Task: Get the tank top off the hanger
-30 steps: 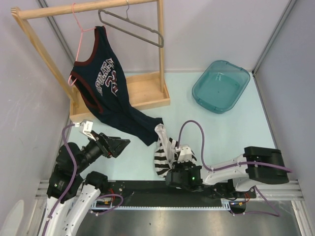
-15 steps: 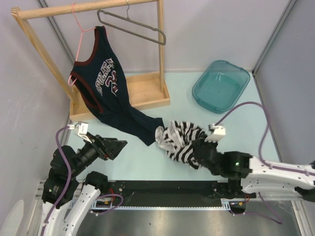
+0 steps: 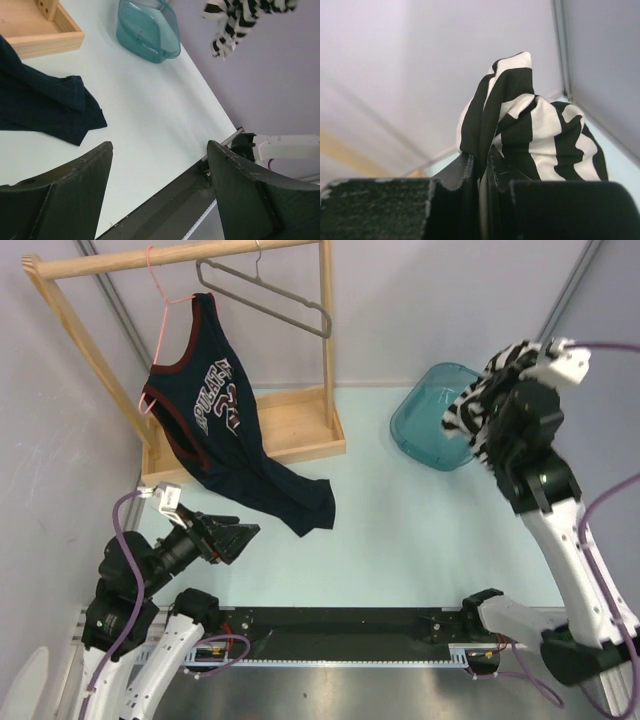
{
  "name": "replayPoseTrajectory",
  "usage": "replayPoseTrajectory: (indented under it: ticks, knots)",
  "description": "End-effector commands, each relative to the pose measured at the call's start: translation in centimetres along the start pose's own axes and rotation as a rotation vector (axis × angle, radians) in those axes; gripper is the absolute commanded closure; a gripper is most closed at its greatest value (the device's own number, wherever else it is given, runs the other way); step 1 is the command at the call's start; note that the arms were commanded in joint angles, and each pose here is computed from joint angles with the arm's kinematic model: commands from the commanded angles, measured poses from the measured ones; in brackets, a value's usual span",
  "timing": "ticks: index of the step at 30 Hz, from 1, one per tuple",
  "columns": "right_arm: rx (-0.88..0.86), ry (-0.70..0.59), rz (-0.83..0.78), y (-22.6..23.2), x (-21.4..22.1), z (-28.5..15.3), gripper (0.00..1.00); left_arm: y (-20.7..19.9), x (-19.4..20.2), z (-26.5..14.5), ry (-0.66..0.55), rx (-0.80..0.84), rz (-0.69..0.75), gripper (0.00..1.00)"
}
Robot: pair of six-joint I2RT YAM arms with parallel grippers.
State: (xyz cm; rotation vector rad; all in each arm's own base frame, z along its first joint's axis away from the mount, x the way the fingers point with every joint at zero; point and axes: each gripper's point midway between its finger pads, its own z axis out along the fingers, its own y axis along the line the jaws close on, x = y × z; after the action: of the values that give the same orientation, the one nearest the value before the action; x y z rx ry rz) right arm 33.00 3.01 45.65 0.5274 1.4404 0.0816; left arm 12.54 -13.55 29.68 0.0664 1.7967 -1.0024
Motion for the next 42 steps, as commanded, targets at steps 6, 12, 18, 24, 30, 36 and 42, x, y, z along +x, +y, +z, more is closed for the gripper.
replayPoseTrajectory:
  ticks: [6,12,18,24,30,36,42]
  knots:
    - [-0.019,0.073,-0.077,1.2,2.5,13.5,1.00,-2.7,-1.8,-1.3,-0.059,0.097,0.085,0.18]
    - [-0.082,0.206,-0.063,3.0,10.0,18.6,1.00,-2.3,-1.8,-1.1,-0.046,0.085,0.114,0.18]
    - [0.136,0.473,-0.066,-2.1,19.0,20.0,0.41,-2.0,-1.4,-1.1,-0.039,0.080,0.120,0.18]
    - [0.231,0.611,-0.101,-5.5,21.0,16.8,0.13,-2.6,-2.3,-1.6,-0.065,0.077,0.126,0.17]
    - [0.165,0.647,-0.193,-3.5,20.4,11.2,0.06,-2.6,-2.8,-2.4,-0.097,0.054,0.119,0.17]
    - [-0.045,0.673,-0.301,3.7,24.3,-1.0,0.04,-0.4,-4.1,-1.7,-0.108,-0.085,0.139,0.17]
    - [-0.303,0.770,-0.274,6.7,30.8,-14.5,0.03,1.3,-7.8,0.5,-0.135,-0.228,0.155,0.17]
